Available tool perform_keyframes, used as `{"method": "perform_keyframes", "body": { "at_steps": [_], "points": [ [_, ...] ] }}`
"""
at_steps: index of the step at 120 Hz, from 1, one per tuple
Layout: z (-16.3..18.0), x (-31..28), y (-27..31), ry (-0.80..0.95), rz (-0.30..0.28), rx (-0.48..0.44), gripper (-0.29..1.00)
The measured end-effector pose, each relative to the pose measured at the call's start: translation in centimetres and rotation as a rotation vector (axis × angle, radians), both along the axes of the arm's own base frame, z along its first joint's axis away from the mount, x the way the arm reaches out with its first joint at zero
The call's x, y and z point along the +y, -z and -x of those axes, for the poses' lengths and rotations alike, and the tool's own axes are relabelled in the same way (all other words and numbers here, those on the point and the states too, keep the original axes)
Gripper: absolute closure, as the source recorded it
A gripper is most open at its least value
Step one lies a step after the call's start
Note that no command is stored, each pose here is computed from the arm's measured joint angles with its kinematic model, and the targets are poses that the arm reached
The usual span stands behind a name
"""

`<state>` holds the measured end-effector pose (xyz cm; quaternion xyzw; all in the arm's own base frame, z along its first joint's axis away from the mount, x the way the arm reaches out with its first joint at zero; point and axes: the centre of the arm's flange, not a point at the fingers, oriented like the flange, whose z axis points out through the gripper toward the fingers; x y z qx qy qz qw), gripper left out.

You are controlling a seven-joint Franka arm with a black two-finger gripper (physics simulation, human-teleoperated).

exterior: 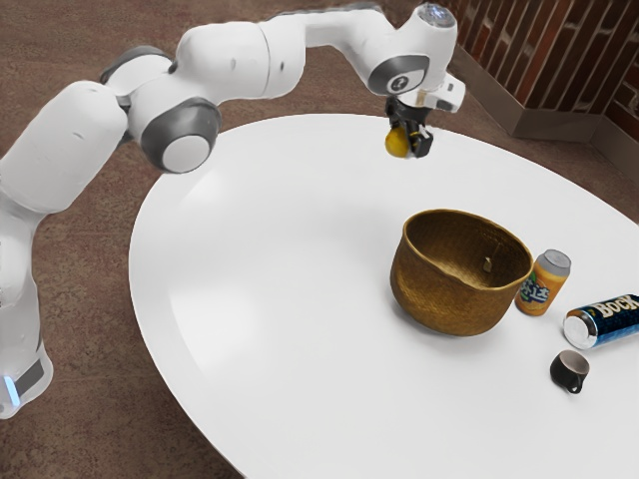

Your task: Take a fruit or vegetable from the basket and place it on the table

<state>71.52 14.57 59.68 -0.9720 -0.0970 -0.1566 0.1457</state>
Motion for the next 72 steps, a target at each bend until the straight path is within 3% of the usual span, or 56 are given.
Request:
{"method": "perform_keyframes", "body": {
  "at_steps": [13,45,63,72],
  "points": [
    [-1.0,4.6,10.0,-0.061,0.075,0.070,0.29],
    [-1.5,8.4,19.8,-0.129,0.171,0.085,0.28],
    [-1.7,8.7,20.2,-0.137,0.195,0.062,0.14],
    [-1.6,7.8,16.8,-0.125,0.203,0.041,0.09]
  ]
}}
